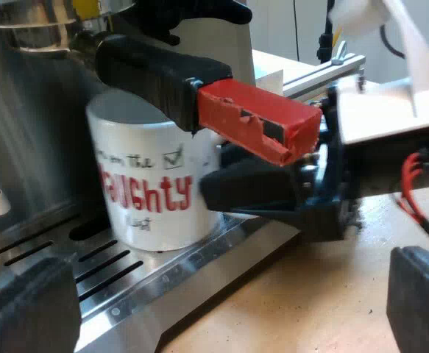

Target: Place mug into machine

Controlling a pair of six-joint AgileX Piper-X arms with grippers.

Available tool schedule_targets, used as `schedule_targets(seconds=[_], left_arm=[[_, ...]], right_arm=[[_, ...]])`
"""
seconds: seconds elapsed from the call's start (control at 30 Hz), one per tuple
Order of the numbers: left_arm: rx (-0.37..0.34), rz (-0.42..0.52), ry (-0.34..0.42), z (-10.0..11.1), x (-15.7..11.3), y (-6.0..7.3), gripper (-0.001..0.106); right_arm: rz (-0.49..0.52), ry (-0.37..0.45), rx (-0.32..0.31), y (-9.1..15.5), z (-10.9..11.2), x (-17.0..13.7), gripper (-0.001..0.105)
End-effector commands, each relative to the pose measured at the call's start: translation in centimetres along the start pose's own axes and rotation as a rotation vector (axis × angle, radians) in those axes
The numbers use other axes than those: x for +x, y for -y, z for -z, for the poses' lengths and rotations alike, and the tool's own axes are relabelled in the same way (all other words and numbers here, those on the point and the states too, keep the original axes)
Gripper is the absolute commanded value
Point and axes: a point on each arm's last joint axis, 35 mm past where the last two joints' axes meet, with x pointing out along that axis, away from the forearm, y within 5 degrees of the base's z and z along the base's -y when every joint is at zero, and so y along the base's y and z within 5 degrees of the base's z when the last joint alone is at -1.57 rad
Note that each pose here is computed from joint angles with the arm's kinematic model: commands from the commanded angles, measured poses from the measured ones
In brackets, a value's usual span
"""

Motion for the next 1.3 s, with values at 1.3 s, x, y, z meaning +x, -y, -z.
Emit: schedule_targets(seconds=[1.3], left_arm=[[0.065, -0.059, 0.159, -5.7, -1.7, 1.0, 0.085]], right_arm=[[0.086, -0.025, -0.090, -0.9, -5.2, -7.7, 0.044]])
